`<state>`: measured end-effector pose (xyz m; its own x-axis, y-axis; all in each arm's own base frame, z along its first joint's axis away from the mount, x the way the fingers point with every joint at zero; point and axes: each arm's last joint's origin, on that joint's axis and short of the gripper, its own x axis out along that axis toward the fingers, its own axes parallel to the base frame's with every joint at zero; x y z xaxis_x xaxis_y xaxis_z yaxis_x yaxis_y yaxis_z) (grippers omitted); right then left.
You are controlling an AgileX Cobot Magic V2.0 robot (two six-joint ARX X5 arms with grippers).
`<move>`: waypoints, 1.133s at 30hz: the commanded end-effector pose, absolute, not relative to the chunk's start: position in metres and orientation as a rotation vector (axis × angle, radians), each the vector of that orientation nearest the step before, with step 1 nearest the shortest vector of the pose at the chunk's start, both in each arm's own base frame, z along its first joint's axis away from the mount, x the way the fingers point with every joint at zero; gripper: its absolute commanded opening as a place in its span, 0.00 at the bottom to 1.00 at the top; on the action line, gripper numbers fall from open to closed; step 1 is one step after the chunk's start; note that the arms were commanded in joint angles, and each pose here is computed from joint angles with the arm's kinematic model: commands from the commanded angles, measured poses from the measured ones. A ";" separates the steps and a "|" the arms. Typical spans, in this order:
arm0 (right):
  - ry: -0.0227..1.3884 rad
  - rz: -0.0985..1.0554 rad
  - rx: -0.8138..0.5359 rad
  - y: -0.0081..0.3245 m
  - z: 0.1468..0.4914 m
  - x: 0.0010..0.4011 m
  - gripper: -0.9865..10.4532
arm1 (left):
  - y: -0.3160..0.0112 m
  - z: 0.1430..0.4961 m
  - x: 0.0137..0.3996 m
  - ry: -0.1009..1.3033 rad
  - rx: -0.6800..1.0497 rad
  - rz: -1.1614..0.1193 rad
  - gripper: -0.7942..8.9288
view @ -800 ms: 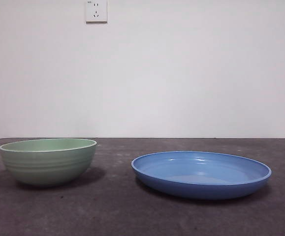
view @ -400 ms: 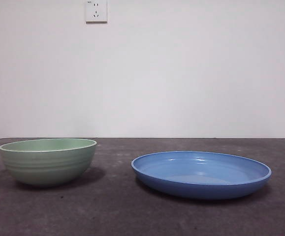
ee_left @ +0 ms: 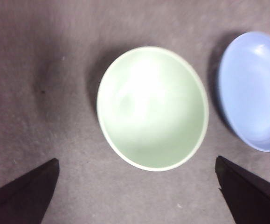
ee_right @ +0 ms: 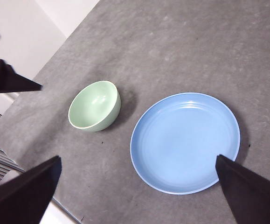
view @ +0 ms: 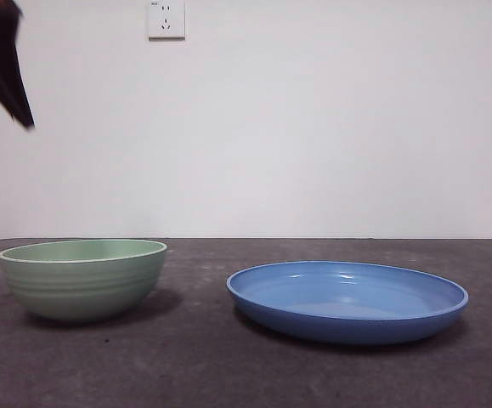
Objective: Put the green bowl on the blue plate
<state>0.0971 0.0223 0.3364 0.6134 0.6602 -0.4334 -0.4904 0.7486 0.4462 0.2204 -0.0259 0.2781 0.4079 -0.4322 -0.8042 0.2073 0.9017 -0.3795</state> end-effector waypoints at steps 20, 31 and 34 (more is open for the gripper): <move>0.591 0.683 0.281 0.023 0.342 0.097 0.64 | -0.059 0.193 0.298 1.215 -0.148 -0.374 0.61; 0.574 0.685 0.275 0.023 0.343 0.098 0.64 | -0.064 0.187 0.300 1.222 -0.109 -0.332 0.36; 0.572 0.685 0.274 0.023 0.343 0.098 0.64 | -0.064 0.186 0.300 1.229 -0.108 -0.315 0.31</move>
